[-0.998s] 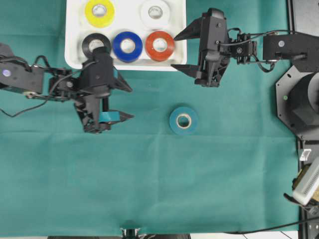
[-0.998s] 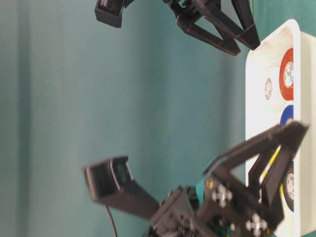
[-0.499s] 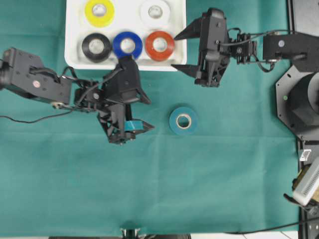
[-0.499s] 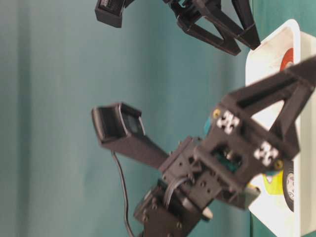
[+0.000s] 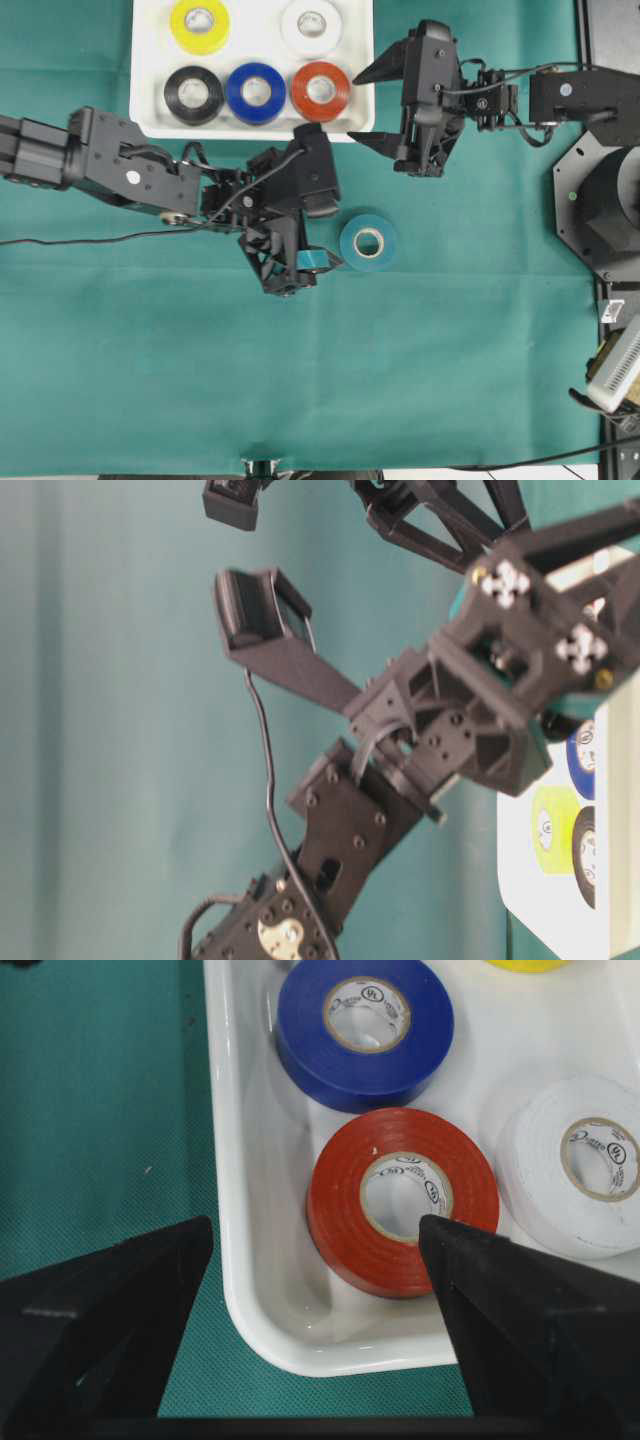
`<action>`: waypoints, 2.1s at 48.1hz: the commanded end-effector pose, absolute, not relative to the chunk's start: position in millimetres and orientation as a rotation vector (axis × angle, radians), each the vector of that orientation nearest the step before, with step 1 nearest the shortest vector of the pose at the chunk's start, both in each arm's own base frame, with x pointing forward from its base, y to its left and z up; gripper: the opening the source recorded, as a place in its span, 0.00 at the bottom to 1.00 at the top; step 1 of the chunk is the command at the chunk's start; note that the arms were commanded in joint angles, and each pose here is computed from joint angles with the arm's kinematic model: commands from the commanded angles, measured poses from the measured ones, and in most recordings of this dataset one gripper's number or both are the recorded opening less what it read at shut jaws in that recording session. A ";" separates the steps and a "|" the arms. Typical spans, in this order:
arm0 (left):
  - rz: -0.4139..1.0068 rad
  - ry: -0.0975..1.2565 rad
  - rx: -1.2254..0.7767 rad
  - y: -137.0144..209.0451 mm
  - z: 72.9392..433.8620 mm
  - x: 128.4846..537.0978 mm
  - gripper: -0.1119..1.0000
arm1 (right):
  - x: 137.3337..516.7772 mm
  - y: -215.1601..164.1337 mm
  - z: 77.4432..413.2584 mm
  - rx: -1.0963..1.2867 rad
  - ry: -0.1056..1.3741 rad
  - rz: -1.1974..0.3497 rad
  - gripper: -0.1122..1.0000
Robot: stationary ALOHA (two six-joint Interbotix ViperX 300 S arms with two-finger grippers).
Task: Put the tape alternately from left to right into the white case.
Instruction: 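Move the left gripper toward the teal tape roll, then lower the left gripper onto the teal roll and grasp its rim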
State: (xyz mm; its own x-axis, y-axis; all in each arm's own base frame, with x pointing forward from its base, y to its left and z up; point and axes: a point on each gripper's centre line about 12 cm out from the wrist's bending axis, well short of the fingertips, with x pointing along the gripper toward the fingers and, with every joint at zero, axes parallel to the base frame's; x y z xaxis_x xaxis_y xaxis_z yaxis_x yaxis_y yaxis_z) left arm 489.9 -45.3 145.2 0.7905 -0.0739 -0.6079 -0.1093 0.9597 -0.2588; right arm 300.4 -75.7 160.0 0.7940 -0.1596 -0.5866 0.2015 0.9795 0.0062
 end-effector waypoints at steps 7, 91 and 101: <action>0.061 0.644 -0.411 -43.0 161.9 504.8 0.95 | 303.9 -76.5 167.5 0.061 0.599 -0.192 0.86; 0.193 0.790 -0.504 -12.2 123.8 544.2 0.95 | 300.4 -75.2 163.1 0.060 0.609 -0.188 0.86; 0.195 0.796 -0.504 -12.2 121.8 543.3 0.95 | 300.5 -74.7 163.1 0.059 0.609 -0.187 0.86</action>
